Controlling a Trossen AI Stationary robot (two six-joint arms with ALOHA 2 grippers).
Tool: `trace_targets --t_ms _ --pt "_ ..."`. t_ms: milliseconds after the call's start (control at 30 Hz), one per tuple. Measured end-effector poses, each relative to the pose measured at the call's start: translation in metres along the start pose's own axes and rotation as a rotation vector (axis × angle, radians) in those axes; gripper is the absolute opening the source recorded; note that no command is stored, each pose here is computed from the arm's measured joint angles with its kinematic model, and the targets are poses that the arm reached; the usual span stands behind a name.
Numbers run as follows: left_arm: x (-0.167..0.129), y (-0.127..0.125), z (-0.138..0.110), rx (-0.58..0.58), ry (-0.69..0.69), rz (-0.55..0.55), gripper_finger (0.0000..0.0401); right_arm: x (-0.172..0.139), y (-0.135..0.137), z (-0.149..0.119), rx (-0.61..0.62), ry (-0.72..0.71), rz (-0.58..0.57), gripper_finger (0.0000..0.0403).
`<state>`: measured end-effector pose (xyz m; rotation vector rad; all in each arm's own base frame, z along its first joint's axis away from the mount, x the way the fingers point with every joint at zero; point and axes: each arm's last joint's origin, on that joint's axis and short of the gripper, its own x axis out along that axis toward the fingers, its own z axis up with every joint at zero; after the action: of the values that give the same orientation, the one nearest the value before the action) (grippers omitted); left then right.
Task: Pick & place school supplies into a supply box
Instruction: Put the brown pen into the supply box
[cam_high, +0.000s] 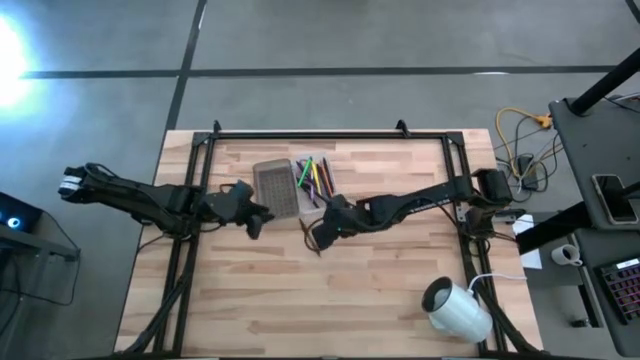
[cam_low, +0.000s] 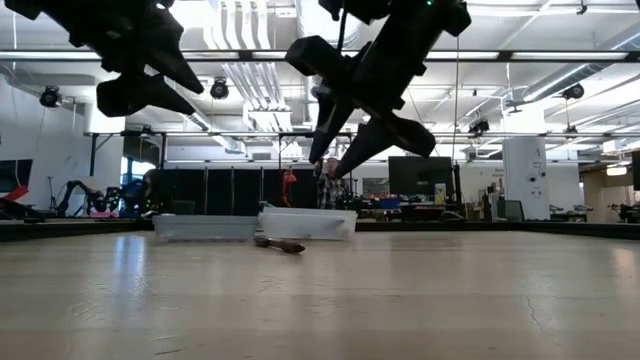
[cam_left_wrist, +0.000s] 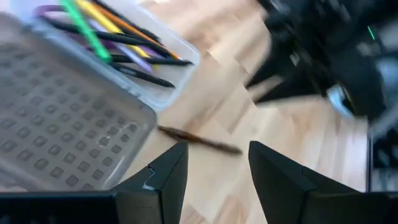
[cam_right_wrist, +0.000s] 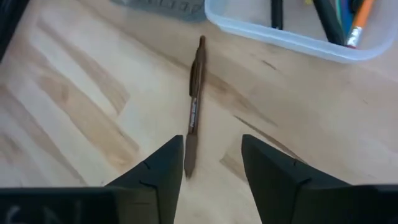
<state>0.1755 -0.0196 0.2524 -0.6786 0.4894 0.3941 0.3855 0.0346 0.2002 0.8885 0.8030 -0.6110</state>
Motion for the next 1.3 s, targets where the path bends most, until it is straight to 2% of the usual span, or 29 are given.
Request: trace_targets --t_ms 133,300,400,533,767,833,967,1033,1167,1300 --pt "0.001 -0.006 -0.008 0.170 0.051 -0.043 0.0154 -0.001 0.002 -0.004 0.014 -0.020 -0.007 0.0151" --pt "0.018 -0.014 -0.018 0.454 0.096 -0.050 0.0149 -0.012 0.004 -0.002 -0.023 -0.042 0.012 0.0160" --pt "0.035 -0.019 -0.023 0.669 0.123 -0.081 0.0148 -0.028 0.005 -0.001 -0.088 -0.039 0.015 0.0166" --pt "0.062 -0.023 -0.030 0.947 0.173 -0.063 0.0147 -0.056 -0.004 0.001 -0.120 -0.027 -0.047 0.0171" --pt "0.121 -0.030 -0.029 1.243 0.283 -0.013 0.0147 -0.103 -0.025 0.004 -0.144 -0.018 -0.171 0.0173" --pt "0.138 -0.036 -0.025 1.299 0.322 -0.032 0.0147 -0.112 -0.029 0.004 -0.149 -0.022 -0.182 0.0174" --pt "0.170 -0.049 -0.018 1.328 0.438 -0.121 0.0147 -0.124 -0.031 0.007 -0.180 -0.033 -0.163 0.0173" --pt "0.182 -0.052 -0.016 1.357 0.512 -0.118 0.0147 -0.126 -0.031 0.006 -0.201 -0.032 -0.158 0.0171" --pt "0.192 -0.058 -0.008 1.393 0.635 -0.142 0.0147 -0.129 -0.034 0.004 -0.235 -0.015 -0.182 0.0169" --pt "0.198 -0.057 -0.002 1.400 0.645 -0.158 0.0147 -0.127 -0.041 0.001 -0.258 0.003 -0.244 0.0168"
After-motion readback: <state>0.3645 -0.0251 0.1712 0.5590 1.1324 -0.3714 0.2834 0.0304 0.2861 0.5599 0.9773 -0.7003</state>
